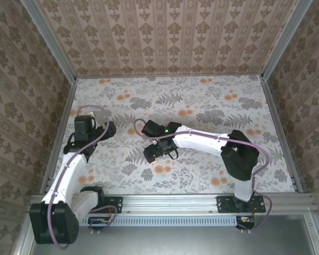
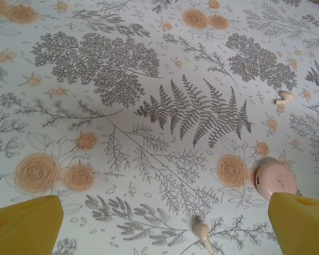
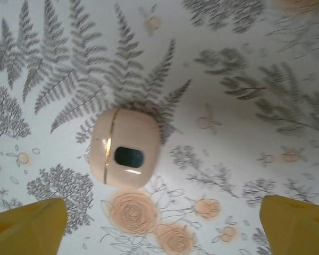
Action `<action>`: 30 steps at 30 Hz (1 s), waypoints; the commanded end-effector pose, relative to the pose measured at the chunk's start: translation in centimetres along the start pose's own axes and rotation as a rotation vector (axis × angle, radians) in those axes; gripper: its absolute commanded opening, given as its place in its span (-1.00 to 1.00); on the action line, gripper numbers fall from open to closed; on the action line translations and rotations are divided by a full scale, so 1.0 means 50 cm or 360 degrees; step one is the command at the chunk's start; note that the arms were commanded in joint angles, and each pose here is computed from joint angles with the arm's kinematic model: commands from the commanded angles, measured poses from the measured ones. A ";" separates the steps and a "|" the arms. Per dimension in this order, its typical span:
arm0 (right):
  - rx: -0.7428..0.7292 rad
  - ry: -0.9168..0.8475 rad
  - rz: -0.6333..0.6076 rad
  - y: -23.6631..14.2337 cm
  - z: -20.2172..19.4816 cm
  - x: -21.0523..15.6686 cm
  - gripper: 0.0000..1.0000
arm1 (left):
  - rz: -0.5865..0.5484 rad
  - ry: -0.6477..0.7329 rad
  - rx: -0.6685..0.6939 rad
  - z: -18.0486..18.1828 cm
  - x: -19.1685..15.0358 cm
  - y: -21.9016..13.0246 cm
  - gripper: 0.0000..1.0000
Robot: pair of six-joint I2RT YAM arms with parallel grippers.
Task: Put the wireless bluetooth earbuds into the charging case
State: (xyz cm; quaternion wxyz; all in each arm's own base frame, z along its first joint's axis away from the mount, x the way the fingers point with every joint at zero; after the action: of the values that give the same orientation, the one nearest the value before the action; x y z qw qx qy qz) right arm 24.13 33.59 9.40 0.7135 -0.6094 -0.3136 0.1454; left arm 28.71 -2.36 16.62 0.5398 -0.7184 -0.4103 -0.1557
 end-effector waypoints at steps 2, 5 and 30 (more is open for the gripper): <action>0.0056 0.0127 0.0123 0.008 0.017 -0.005 0.71 | 0.0100 -0.0047 0.0075 0.025 -0.047 -0.013 1.00; 0.0063 0.0144 0.0152 0.018 0.024 0.001 0.69 | 0.0134 -0.0032 0.0069 0.026 -0.058 -0.017 1.00; -0.0084 0.0196 0.0410 0.115 0.021 0.002 0.00 | 0.0166 0.0077 -0.0179 -0.025 -0.059 -0.024 0.88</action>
State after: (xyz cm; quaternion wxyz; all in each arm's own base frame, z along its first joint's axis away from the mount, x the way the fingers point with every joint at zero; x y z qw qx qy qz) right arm 24.98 36.37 4.00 0.7027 -0.6556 -0.2071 0.1833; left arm 26.25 -3.88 15.18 0.5282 -0.7557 -0.3617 -0.1379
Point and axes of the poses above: each hand's point on the last joint's axis, 136 mm out from that joint toward the fingers, its own y axis out along the fingers, its own z axis along the line the jaws close on, x = y × z, the point moved 2 cm from there along -y, back along the fingers, and after that the axes turned 9 degrees about -y, right-handed, at the moved point
